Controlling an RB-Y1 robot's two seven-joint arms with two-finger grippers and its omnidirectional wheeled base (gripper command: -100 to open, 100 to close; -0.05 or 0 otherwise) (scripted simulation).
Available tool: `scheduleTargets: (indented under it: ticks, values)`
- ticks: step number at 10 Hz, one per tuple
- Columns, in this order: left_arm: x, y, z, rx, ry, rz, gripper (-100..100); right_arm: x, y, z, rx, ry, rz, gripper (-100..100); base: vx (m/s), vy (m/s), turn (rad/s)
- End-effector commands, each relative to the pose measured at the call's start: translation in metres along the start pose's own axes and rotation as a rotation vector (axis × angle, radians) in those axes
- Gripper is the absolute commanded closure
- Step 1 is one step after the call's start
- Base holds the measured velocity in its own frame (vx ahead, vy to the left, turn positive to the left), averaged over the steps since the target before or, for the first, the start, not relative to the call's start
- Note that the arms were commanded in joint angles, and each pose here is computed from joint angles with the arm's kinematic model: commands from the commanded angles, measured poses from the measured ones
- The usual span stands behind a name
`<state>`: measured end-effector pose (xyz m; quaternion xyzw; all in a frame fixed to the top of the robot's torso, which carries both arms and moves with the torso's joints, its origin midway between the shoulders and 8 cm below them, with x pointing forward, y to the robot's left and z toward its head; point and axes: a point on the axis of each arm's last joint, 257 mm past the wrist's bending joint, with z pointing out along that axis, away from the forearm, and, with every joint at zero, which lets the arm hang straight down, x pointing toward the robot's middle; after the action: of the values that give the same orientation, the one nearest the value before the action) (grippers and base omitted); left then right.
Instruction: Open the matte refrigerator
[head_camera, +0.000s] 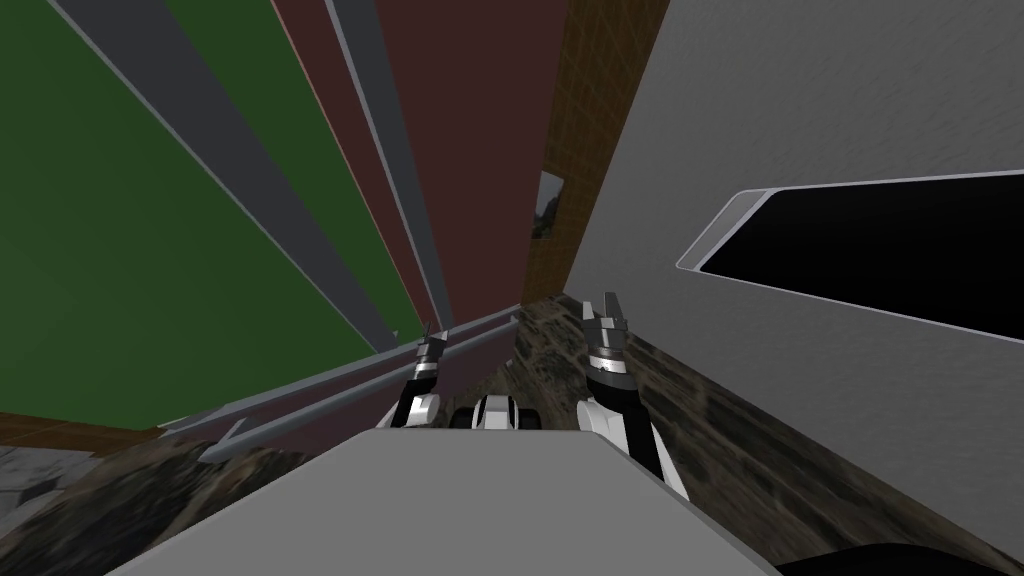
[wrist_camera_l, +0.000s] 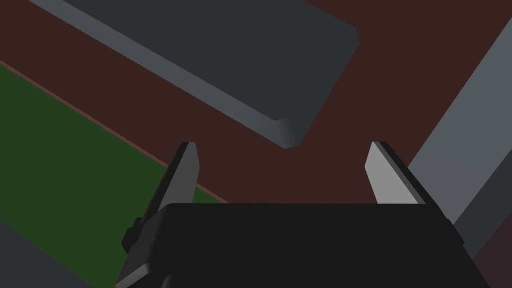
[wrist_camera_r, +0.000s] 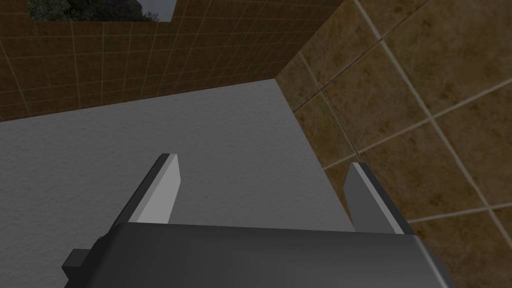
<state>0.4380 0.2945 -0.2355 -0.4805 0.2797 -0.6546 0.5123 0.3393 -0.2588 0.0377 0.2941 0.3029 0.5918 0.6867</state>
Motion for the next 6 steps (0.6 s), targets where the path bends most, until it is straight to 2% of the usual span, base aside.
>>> scheduleTargets:
  ticks: [1, 3, 6]
  values:
    - [0.01, 0.006, 0.014, -0.019, 0.001, -0.077, -100, 0.0, 0.0, 0.0, 0.0, 0.0, 0.0, 0, -0.057, 0.042, -0.042]
    - [0.019, 0.011, 0.025, -0.036, 0.004, -0.138, -100, 0.0, 0.0, 0.0, 0.0, 0.0, 0.0, 0, -0.059, 0.052, -0.045]
    - [0.041, 0.023, 0.045, -0.071, 0.006, -0.264, -100, 0.0, 0.0, 0.0, 0.0, 0.0, 0.0, 0, -0.083, 0.059, -0.064]
